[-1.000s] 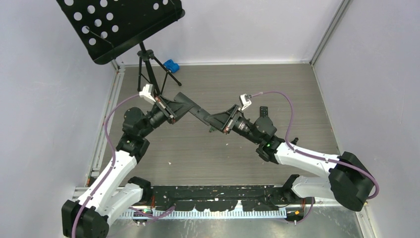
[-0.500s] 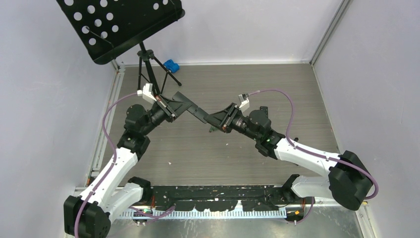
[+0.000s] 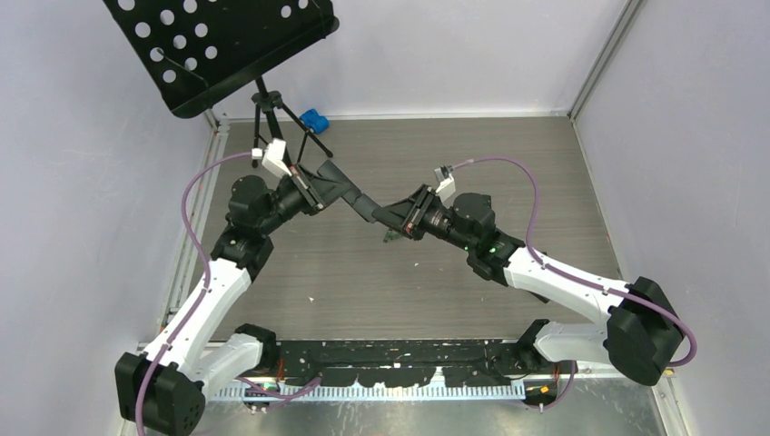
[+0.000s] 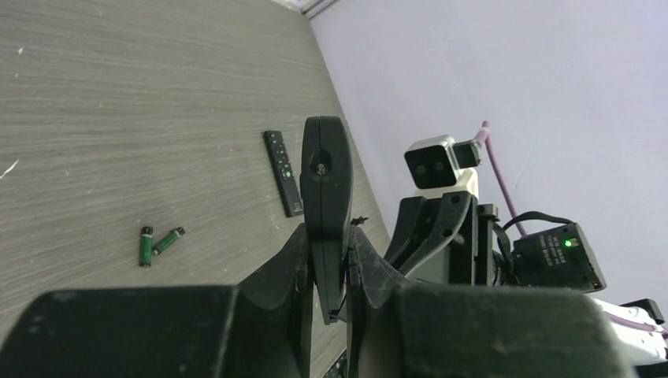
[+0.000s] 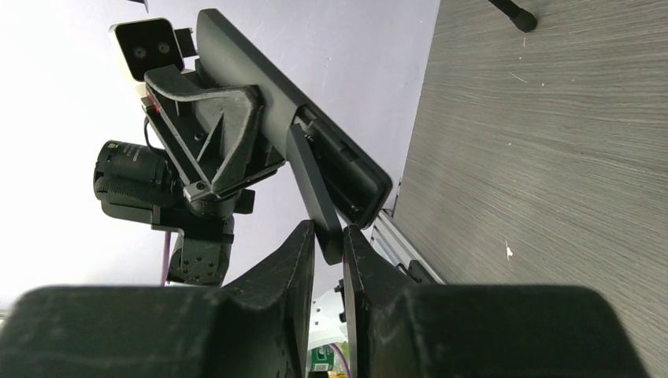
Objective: Load the batteries into the remote control
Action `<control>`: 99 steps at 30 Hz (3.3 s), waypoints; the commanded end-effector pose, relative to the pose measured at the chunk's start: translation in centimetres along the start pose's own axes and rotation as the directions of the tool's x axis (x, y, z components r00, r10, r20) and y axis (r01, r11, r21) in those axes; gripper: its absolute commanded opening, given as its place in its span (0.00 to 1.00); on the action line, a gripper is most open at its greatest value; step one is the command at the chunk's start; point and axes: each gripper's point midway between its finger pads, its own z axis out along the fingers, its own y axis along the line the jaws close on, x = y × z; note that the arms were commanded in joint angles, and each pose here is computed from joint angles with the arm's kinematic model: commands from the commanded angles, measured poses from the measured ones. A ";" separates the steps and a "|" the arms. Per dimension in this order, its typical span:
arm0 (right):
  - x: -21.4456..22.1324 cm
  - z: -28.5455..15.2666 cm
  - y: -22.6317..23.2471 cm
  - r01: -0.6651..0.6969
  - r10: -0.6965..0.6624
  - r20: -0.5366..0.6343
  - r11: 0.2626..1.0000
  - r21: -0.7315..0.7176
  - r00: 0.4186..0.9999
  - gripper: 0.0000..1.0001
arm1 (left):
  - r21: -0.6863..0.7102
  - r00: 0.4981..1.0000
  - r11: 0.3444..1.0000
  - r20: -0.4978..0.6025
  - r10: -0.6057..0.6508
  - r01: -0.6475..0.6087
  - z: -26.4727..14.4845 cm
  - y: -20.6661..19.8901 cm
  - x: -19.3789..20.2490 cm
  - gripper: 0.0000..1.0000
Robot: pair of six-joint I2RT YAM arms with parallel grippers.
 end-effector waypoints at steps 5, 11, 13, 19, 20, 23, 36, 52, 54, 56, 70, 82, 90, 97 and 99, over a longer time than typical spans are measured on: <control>-0.1 0.1 1.1 -0.017 0.017 -0.009 1.000 -0.020 1.000 0.14 | 0.036 0.998 0.998 -0.009 0.057 -0.057 -0.1 -1.3 -0.6 0.00; -0.5 0.1 1.9 -0.019 0.019 0.012 0.997 -0.075 1.000 0.00 | 0.028 0.998 0.998 -0.019 0.064 -0.064 0.0 -0.7 -0.2 0.00; -0.7 -0.2 2.4 -0.009 0.011 0.024 0.995 -0.099 1.000 0.00 | 0.009 0.997 0.997 -0.028 0.074 -0.074 0.1 0.1 0.2 0.00; -2.0 -1.5 2.7 0.024 -0.011 0.108 0.993 -0.118 0.994 0.00 | -0.056 0.992 0.992 -0.062 0.113 -0.117 0.3 3.6 2.1 0.00; -2.2 -1.7 2.1 0.025 -0.013 0.124 0.995 -0.098 0.992 0.00 | -0.057 0.991 0.991 -0.065 0.121 -0.125 0.3 4.0 2.4 0.00; -3.0 -2.4 0.2 0.035 -0.031 0.166 0.999 -0.019 0.986 0.00 | -0.061 0.986 0.987 -0.085 0.143 -0.148 0.2 5.0 3.2 0.00; -4.8 -8.6 -19.8 -0.098 -0.102 0.263 0.752 0.651 0.960 0.00 | 0.305 0.941 0.935 -0.222 0.255 -0.181 -1.2 -0.6 6.2 0.00; -4.2 -11.7 -25.2 -0.019 -0.193 0.164 0.589 0.808 0.967 0.55 | 0.467 0.915 0.861 -0.223 0.337 -0.203 -2.8 -4.1 6.4 0.00; -5.0 -11.6 -23.7 0.047 -0.245 0.124 0.591 0.805 0.962 0.60 | 0.459 0.912 0.863 -0.226 0.343 -0.211 -2.9 -4.1 6.3 0.00; -5.4 -10.2 -20.9 0.144 -0.294 0.077 0.662 0.735 0.953 0.62 | 0.463 0.910 0.861 -0.228 0.345 -0.210 -3.0 -4.3 6.3 0.00; 2.1 -6.4 4.1 0.479 -0.541 -0.117 0.811 -0.337 0.833 0.71 | 0.570 0.891 0.808 -0.275 0.361 -0.151 -4.8 -7.0 6.9 0.00; 7.7 -4.3 7.1 0.433 -0.591 -0.229 0.757 -0.490 0.774 0.49 | 0.624 0.925 0.776 -0.234 0.301 -0.095 -5.6 -10.1 5.5 0.00; 6.8 -3.7 8.3 0.399 -0.539 -0.177 0.773 -0.493 0.824 0.08 | 0.631 0.958 0.776 -0.214 0.188 -0.012 -5.7 -11.8 4.0 0.26; 6.7 -3.0 8.7 0.356 -0.500 -0.185 0.789 -0.501 0.846 0.03 | 0.591 0.984 0.807 -0.154 0.091 0.017 -4.7 -11.3 2.7 0.52; 6.7 -2.8 8.7 0.348 -0.492 -0.190 0.794 -0.499 0.850 0.03 | 0.585 0.984 0.810 -0.158 0.086 0.023 -4.5 -11.0 2.8 0.48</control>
